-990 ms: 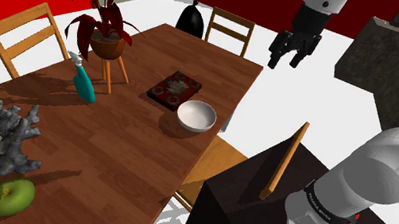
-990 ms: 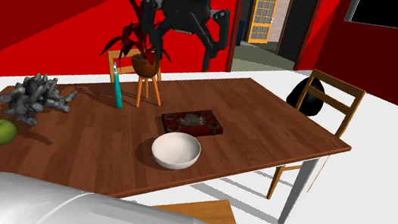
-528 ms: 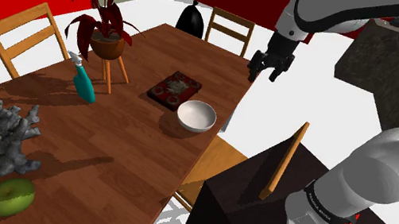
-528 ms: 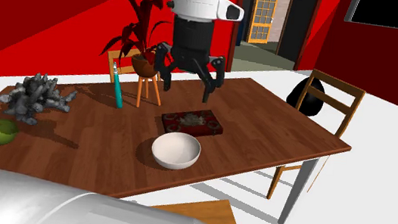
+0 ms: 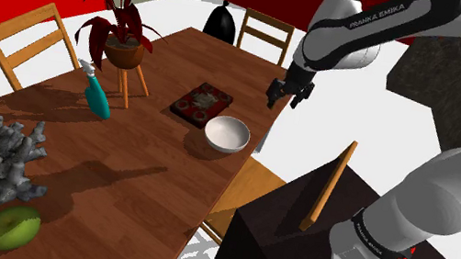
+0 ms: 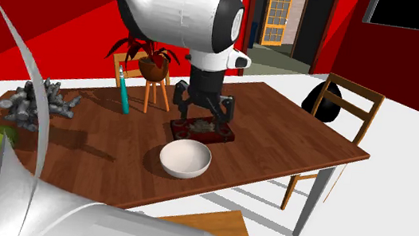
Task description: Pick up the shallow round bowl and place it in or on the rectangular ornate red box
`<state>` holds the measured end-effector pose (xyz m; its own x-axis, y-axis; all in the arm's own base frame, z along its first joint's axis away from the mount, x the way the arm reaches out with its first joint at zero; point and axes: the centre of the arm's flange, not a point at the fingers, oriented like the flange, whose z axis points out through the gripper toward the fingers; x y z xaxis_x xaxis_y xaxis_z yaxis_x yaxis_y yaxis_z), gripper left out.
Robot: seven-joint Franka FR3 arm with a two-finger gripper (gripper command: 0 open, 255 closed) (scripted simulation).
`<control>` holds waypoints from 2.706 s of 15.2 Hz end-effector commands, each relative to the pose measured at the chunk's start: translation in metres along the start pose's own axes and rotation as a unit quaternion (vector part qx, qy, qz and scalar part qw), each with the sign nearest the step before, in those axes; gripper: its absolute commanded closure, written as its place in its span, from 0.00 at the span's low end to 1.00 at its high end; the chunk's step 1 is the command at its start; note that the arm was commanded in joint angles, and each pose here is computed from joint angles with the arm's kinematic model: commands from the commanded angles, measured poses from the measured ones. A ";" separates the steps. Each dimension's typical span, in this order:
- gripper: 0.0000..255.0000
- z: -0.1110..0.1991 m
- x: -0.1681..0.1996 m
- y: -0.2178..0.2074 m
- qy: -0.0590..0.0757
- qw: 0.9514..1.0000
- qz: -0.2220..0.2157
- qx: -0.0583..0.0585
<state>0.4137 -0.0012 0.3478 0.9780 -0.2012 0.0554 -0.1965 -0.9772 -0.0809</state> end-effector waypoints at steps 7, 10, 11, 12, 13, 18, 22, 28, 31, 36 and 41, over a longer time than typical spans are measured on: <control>0.00 0.095 0.042 0.007 0.012 1.000 0.024 0.005; 0.00 0.131 0.059 0.009 0.016 0.999 0.033 0.007; 0.00 0.143 0.064 0.010 0.017 0.999 0.037 0.008; 0.00 0.154 0.070 0.011 0.018 0.999 0.040 0.009; 0.00 0.166 0.075 0.012 0.019 0.999 0.043 0.009; 0.00 0.209 0.094 0.015 0.023 0.998 0.052 0.012; 0.00 0.231 0.095 0.015 0.023 0.998 0.052 0.012; 0.00 0.244 0.096 0.015 0.023 0.998 0.052 0.012; 0.00 0.244 0.096 0.015 0.023 0.998 0.052 0.012; 1.00 0.244 0.096 0.015 0.023 0.998 0.052 0.012; 1.00 0.244 0.096 0.015 0.023 0.998 0.052 0.012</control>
<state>0.5216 -0.0182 0.1093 0.9476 -0.3060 0.0923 -0.2955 -0.9488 -0.1116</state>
